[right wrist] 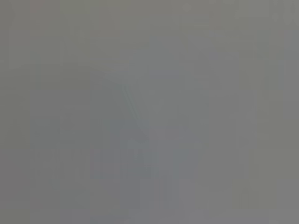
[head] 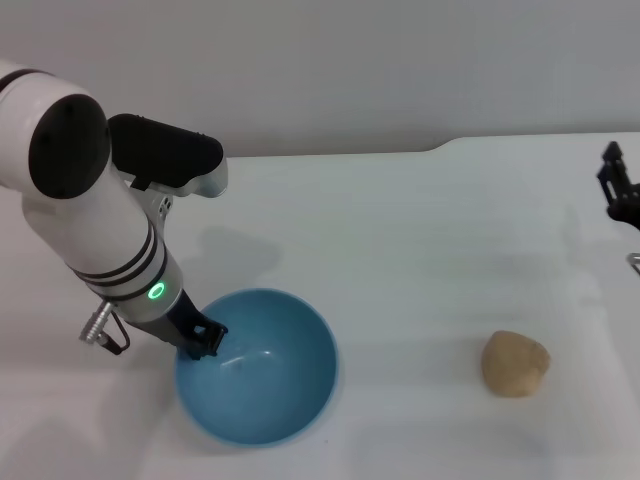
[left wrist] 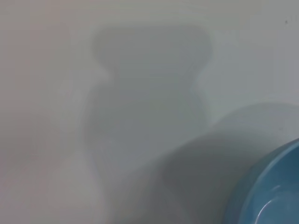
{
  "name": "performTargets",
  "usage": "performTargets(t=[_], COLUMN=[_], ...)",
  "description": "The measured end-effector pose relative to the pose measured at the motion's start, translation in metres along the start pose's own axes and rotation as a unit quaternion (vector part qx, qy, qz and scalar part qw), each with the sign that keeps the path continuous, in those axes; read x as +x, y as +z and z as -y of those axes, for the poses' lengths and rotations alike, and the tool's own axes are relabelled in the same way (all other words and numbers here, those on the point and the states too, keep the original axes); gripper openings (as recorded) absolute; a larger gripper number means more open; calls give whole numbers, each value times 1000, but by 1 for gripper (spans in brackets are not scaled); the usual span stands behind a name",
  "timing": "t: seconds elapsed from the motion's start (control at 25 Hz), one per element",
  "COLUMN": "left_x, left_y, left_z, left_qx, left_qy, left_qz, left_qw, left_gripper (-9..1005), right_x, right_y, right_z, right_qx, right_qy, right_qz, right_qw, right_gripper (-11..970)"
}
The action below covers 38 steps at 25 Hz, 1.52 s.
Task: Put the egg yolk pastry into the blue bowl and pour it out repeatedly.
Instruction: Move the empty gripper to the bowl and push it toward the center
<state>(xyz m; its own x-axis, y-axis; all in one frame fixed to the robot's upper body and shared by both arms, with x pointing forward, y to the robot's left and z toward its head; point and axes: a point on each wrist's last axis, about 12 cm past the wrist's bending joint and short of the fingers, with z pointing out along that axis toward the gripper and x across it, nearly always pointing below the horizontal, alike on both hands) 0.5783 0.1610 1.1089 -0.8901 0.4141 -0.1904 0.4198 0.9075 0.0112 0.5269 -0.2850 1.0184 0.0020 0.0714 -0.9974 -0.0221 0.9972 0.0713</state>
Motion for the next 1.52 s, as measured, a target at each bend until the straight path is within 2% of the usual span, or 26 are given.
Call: performTargets(t=[0.12, 0.32, 0.36, 0.68, 0.92, 1.16, 1.2, 1.24, 1.28, 1.4, 1.52], left_x=[-2, -2, -2, -5, -5, -6, -8, -9, -10, -11, -12], left_y=[-2, -5, -6, -8, -9, -10, -12, -12, -13, -14, -15], left_z=[0, -2, -3, -3, -3, -3, -3, -2, -2, -1, -1], left_qx=[0, 1, 1, 2, 2, 2, 3, 3, 2, 1, 1], left_qy=[-2, -7, -8, -6, -3, -5, -3, -2, -2, 1, 2], left_qz=[-1, -10, -10, -8, -10, -8, -6, -6, -5, -6, -7], left_qw=[1000, 1000, 1000, 1000, 1000, 1000, 1000, 1000, 1000, 1000, 1000], left_gripper=[24, 21, 20, 16, 15, 15, 15, 15, 15, 16, 16], right_x=[-4, -17, -22, -45, -81, -127, -136, -136, -141, -147, -149], right_y=[1, 12, 18, 36, 46, 49, 50, 50, 51, 52, 51], right_z=[-8, -11, -15, -36, -54, -58, -56, -56, -54, -49, -47], right_qx=[-29, -95, -130, -196, -176, -119, -112, -112, -120, -169, -204], right_qy=[28, 103, 107, 88, 39, 6, 10, 10, 20, 35, 25], right_qz=[5, -25, -48, -137, -210, -275, -318, -318, -339, -377, -405], right_qw=[999, 990, 984, 967, 961, 954, 941, 941, 933, 910, 891], right_gripper=[541, 541, 541, 541, 542, 542, 542, 542, 542, 541, 541])
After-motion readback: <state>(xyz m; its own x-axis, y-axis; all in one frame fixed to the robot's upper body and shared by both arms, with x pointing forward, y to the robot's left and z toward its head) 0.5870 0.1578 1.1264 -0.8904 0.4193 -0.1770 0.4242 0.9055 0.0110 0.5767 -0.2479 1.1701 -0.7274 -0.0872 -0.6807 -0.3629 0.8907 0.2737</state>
